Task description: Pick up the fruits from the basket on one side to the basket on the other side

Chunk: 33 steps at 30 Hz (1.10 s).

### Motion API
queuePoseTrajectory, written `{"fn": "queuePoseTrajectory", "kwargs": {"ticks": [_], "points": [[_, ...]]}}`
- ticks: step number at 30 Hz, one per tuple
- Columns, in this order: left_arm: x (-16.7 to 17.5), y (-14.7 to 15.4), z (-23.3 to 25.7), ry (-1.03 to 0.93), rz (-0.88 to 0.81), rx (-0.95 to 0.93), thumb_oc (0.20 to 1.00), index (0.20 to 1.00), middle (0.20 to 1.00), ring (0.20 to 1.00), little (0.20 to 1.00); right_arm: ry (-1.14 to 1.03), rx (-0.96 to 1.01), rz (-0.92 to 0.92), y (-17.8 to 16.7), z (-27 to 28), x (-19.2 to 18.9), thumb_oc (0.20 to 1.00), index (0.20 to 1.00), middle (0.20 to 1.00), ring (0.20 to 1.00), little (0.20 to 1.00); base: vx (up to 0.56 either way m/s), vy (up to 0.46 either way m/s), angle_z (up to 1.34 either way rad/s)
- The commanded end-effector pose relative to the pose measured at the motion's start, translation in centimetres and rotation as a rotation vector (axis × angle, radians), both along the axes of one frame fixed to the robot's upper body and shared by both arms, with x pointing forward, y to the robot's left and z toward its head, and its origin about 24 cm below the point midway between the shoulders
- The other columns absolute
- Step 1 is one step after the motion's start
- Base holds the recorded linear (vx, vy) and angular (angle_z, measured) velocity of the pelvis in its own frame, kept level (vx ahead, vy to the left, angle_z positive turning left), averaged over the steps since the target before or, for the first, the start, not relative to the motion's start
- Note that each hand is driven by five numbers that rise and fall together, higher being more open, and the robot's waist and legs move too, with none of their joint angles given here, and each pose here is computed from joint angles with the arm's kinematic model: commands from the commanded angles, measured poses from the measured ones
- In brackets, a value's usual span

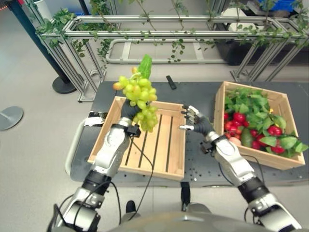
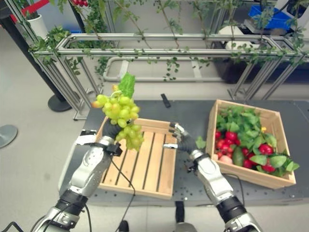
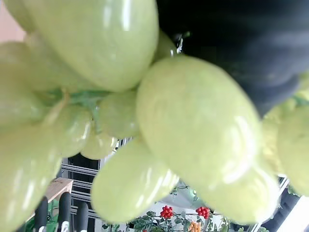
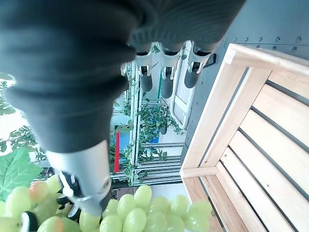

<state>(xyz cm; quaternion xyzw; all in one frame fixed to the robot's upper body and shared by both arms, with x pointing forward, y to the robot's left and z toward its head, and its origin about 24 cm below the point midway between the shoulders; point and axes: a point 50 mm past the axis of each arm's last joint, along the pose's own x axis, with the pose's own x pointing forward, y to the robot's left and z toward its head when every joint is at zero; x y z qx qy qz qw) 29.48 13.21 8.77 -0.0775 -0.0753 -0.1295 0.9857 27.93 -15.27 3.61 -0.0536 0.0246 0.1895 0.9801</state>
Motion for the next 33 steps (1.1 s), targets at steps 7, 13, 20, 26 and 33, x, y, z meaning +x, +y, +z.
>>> {"fn": "queuePoseTrajectory", "kwargs": {"ticks": [7,13,20,26,33], "points": [[0.7,-2.1,3.6,-0.182,-0.075,-0.033,0.2,0.2,0.2,0.2,0.2,-0.22,-0.042,0.065,2.2,4.1,1.5,1.0,1.0,1.0,1.0,1.0,0.0,0.0,0.0],[0.5,-3.8,3.7,-0.177,-0.131,-0.045,0.2,0.2,0.2,0.2,0.2,-0.262,-0.038,0.13,4.6,5.1,2.1,1.0,1.0,1.0,1.0,1.0,0.0,0.0,0.0],[0.4,-5.5,3.9,-0.174,-0.189,-0.061,0.2,0.2,0.2,0.2,0.2,-0.274,-0.001,0.203,7.1,5.8,2.4,1.0,1.0,1.0,1.0,1.0,0.0,0.0,0.0],[0.3,-7.9,4.5,-0.172,-0.258,-0.092,0.2,0.2,0.2,0.2,0.2,-0.267,0.066,0.282,10.1,6.6,2.5,1.0,1.0,1.0,1.0,1.0,0.0,0.0,0.0],[-0.2,-10.3,4.9,-0.157,-0.326,-0.136,0.2,0.2,0.2,0.2,0.2,-0.209,0.17,0.318,12.6,6.8,2.7,1.0,1.0,1.0,1.0,1.0,0.0,0.0,0.0]]}}
